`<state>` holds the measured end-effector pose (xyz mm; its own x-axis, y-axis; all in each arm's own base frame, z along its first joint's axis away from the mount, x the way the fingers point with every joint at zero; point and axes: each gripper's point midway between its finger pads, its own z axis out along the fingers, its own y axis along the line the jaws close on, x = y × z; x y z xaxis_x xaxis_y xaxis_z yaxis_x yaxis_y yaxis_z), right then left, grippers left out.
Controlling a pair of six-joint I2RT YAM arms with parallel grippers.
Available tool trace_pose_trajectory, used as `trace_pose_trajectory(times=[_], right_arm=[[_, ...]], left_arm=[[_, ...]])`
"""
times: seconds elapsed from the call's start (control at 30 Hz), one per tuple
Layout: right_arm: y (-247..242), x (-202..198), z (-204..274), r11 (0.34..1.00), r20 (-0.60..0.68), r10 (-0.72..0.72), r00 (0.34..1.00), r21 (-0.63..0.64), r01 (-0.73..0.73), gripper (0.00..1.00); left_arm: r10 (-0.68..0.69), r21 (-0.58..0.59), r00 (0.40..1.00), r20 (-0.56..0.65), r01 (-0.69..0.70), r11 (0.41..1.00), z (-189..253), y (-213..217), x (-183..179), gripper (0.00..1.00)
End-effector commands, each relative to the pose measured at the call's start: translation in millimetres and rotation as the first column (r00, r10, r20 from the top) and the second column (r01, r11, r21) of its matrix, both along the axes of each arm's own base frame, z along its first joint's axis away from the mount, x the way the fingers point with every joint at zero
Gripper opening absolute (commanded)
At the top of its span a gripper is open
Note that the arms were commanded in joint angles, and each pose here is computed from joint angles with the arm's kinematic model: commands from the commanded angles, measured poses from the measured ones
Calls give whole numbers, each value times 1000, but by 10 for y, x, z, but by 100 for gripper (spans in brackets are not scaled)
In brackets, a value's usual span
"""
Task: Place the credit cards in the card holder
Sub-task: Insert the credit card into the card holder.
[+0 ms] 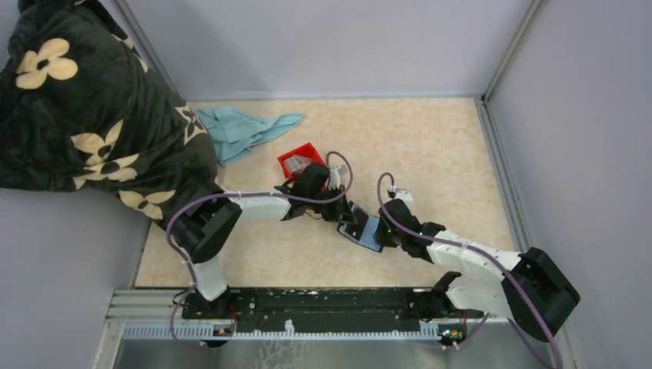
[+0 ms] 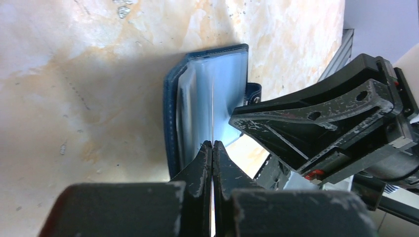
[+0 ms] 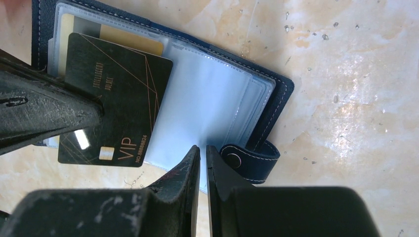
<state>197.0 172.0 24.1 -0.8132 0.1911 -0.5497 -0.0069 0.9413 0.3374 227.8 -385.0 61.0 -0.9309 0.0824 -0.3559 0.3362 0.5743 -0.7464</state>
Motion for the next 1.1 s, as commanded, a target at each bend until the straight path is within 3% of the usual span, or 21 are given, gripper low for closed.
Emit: trace_pose_trajectory(times=[0.0,1.07], right_arm=[[-125,-108,-144,999,-50,-1,999,-54,-1,10],[-105,-115,-177,999,-59,1,998,-47,-4,10]], left_arm=[[22,42,999,44,-24,999,-72,97,117,0],[-38,-16,999,-13,38,999,-157,67,7,0]])
